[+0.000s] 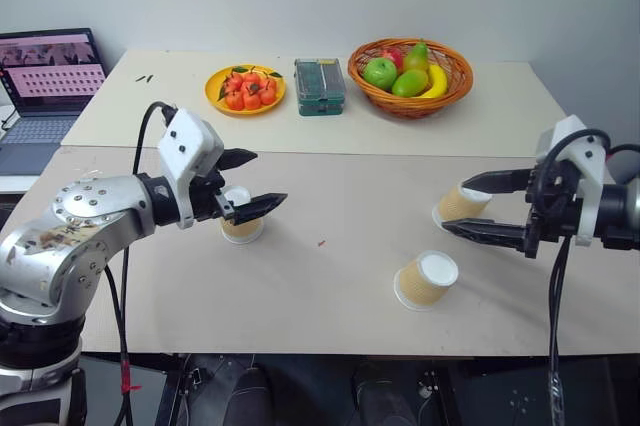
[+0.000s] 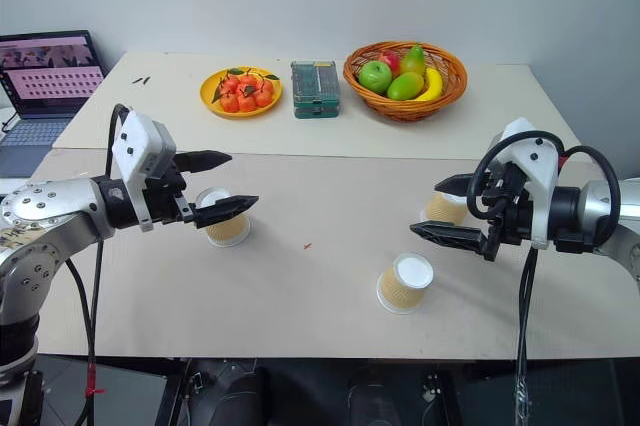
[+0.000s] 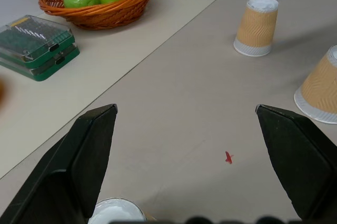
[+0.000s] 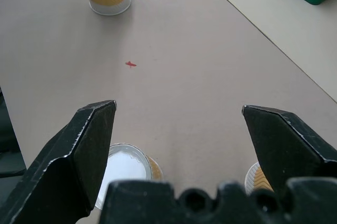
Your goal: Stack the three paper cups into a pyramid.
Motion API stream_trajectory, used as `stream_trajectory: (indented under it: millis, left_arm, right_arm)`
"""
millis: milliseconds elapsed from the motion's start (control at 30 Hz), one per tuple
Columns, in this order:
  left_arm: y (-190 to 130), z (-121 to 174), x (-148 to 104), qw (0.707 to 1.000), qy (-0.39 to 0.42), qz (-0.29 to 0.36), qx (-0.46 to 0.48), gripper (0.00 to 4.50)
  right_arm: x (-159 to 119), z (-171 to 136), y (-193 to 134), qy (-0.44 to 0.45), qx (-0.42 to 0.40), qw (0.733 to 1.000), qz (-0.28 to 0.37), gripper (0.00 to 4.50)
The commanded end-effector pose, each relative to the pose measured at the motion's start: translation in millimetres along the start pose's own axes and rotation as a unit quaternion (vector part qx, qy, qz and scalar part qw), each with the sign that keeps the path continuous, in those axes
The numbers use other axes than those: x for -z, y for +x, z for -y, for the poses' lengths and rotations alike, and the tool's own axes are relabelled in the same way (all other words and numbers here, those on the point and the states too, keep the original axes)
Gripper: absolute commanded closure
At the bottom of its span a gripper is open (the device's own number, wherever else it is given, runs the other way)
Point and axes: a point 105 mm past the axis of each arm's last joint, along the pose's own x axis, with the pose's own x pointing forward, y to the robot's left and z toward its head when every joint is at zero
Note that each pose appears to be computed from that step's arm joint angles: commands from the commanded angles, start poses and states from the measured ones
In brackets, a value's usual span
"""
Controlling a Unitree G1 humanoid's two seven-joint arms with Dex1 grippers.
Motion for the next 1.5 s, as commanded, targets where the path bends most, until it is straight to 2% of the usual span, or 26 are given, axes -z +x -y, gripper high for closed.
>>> stream_trajectory:
  millis: [33,133,433,733,1000,1267,1500]
  left_arm:
    - [1.1,0.9,-12.6,0.999,0.015,0.031,-0.011,0.0]
    - [11.6,3.8,-20.3,0.998,-0.007,0.06,0.009,0.0]
    - [31.5,10.8,-25.4,0.994,-0.024,0.073,0.077,0.0]
    - [41.6,12.9,-29.3,0.992,-0.009,0.066,0.111,0.0]
    - [35.9,11.3,-33.3,0.993,-0.001,0.06,0.104,0.0]
    - [31.4,8.9,-35.2,0.994,-0.002,0.058,0.087,0.0]
    - [30.7,8.9,-37.8,0.995,0.0,0.058,0.086,0.0]
  right_arm:
    - [-3.2,-0.6,-1.9,-0.019,0.021,0.999,0.016,0.01]
    - [10.0,-4.7,-4.9,-0.003,0.038,0.999,0.012,0.01]
    - [15.7,-31.9,-26.7,0.006,0.038,0.999,0.003,0.01]
    - [32.4,-57.8,-2.7,0.055,0.022,0.998,0.028,0.01]
    - [56.4,-50.7,17.3,0.072,0.024,0.997,0.022,0.01]
    - [56.7,-40.6,25.2,0.062,0.022,0.997,0.031,0.01]
    - [68.9,-36.3,24.9,0.061,0.026,0.998,0.017,0.01]
